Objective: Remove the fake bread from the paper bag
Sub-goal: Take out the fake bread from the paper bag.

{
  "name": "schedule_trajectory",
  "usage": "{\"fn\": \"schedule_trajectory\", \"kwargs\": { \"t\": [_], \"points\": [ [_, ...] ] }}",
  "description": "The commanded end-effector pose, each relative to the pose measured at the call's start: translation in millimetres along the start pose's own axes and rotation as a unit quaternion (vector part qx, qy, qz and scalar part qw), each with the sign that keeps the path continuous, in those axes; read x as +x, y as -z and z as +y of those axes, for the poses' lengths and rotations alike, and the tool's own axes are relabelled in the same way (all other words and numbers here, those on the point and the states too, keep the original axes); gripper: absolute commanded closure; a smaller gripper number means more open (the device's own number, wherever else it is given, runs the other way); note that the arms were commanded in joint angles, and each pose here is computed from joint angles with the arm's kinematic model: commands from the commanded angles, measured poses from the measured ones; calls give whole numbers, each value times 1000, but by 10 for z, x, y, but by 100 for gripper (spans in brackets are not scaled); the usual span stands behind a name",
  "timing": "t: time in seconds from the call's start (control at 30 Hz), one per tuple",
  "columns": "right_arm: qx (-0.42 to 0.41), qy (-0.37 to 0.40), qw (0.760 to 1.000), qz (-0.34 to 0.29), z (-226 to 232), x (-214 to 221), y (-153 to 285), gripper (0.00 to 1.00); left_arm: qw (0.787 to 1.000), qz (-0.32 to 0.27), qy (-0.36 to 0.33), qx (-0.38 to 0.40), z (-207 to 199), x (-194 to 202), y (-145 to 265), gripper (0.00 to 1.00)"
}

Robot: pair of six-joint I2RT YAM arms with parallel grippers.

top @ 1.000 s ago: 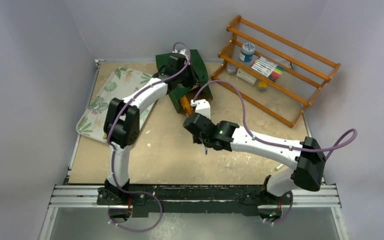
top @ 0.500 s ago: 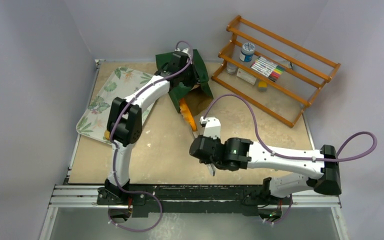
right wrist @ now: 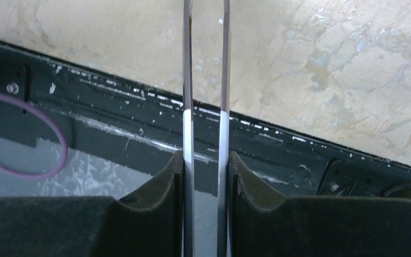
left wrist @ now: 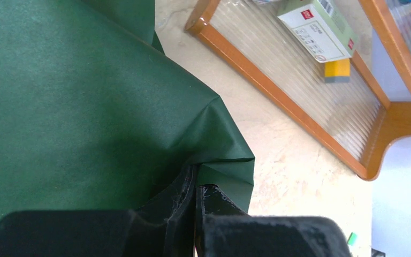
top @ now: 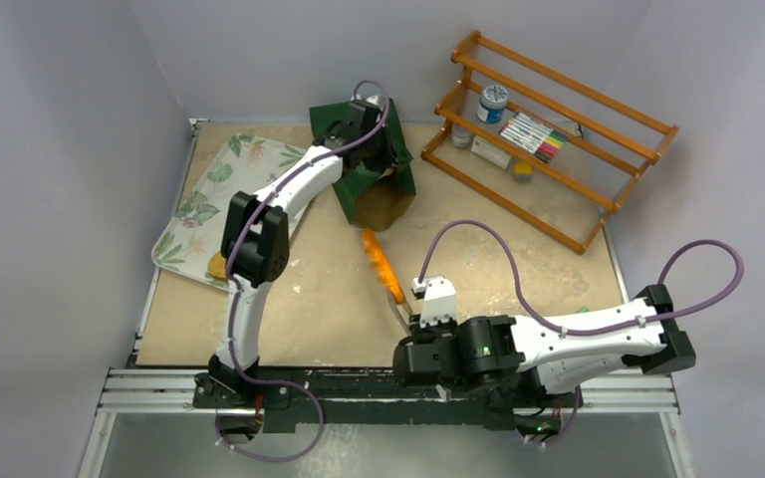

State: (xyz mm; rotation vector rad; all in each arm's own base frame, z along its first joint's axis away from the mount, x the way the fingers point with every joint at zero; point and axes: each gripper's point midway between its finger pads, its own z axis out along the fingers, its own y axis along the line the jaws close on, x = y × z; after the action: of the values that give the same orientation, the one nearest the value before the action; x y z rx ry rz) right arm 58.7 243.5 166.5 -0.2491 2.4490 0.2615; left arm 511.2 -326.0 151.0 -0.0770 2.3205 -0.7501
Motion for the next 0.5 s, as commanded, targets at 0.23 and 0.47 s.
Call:
{"fn": "schedule_trajectory", "kwargs": {
  "t": [0.23, 0.47],
  "points": [
    [-41, 3, 999, -33, 338, -27, 311, 100, 997, -60, -9, -48, 317, -413, -62, 100],
    [-85, 39, 995, -43, 784, -67, 356, 100, 998, -54, -18, -31, 269, -444, 18, 100]
  ]
}}
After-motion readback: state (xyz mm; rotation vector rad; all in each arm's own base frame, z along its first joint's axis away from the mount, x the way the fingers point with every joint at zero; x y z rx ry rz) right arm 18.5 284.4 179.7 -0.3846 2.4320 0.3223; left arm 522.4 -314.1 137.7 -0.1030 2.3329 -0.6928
